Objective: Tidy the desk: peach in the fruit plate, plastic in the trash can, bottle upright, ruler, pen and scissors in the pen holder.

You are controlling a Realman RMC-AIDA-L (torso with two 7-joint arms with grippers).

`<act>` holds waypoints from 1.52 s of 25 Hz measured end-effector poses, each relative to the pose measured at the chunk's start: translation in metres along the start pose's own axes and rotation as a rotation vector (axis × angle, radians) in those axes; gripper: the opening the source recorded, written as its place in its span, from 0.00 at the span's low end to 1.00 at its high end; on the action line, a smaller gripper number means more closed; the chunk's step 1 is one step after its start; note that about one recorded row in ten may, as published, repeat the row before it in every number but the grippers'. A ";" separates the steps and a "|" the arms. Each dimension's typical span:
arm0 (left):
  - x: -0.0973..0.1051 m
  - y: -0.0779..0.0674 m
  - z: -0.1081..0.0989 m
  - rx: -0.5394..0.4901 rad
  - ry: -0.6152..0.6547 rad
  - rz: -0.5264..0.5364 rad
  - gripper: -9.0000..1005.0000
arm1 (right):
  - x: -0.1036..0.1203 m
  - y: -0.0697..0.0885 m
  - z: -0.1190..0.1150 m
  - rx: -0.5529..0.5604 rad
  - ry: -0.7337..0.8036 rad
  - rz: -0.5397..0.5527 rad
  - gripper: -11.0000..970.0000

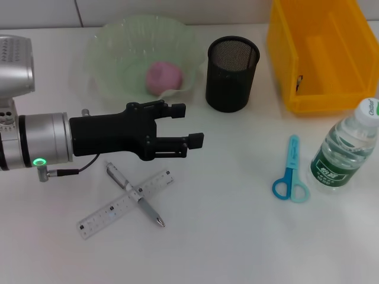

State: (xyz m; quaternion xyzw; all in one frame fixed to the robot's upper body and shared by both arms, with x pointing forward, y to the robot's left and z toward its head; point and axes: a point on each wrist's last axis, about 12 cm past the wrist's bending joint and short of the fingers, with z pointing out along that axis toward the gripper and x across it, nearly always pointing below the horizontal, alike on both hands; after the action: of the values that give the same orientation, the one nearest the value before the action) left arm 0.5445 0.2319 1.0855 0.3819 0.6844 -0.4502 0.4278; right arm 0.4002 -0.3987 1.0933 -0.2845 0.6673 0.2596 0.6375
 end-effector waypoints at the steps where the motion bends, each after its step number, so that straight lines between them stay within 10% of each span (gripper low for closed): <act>1: -0.001 -0.001 0.002 0.010 0.000 0.001 0.84 | 0.001 0.000 -0.001 0.011 -0.009 -0.001 0.25; 10: -0.019 -0.015 0.036 0.170 -0.058 0.065 0.84 | 0.007 0.004 -0.006 0.045 -0.021 0.003 0.56; 38: -0.052 -0.042 0.154 0.113 0.014 0.260 0.84 | 0.025 0.006 0.001 0.101 -0.003 0.057 0.56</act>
State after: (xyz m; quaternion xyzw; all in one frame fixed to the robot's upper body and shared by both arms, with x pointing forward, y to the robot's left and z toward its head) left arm 0.5615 0.0671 1.1105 0.4941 0.6056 -0.4263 0.4555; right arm 0.3963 -0.3953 1.0678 -0.2324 0.6863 0.2444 0.6444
